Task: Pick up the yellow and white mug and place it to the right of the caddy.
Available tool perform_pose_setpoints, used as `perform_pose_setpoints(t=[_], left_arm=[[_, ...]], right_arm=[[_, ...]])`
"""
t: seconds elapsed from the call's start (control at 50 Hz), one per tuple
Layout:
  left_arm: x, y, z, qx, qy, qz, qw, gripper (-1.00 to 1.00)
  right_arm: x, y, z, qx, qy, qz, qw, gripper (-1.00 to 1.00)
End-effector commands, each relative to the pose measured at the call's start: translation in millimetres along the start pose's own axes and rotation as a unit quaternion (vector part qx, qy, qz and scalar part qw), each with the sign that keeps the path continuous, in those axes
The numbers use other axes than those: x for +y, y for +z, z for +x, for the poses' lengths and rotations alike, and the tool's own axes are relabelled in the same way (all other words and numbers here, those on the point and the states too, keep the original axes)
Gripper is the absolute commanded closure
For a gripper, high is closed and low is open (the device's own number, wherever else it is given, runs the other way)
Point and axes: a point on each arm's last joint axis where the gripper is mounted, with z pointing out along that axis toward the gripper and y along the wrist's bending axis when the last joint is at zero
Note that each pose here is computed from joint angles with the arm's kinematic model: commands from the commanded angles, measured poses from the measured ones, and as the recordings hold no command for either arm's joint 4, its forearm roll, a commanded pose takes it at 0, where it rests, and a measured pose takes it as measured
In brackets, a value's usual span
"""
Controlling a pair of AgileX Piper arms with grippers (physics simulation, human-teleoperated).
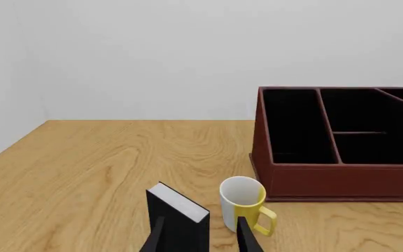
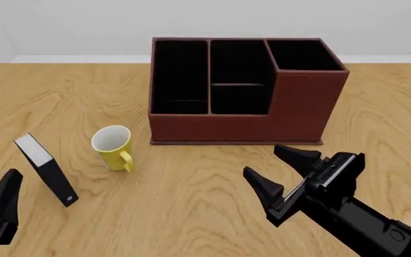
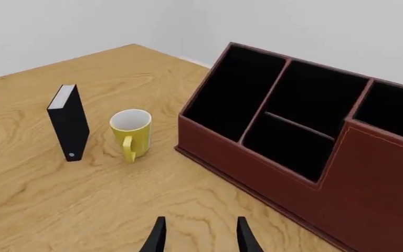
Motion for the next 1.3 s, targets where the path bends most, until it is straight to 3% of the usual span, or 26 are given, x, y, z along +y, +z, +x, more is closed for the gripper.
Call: perform_pose_setpoints(t=[0.02,0.7,1.3], left_arm=[[0.0,0,0.0,0.000,0.000,0.000,1.0000,-1.00],[0.0,0,0.0,0.000,0.000,0.000,1.0000,-1.00],[0.0,0,0.0,0.000,0.000,0.000,1.0000,-1.00]], right_arm=[[3,12,2,0.005,0.000,-0.007,1.0000,-1.00],[22,64,-6,0.017,0.000,-0.044,0.9989,-1.00],[37,113,-2,0.030,-0.007,-0.061,0.9977,-1.00]])
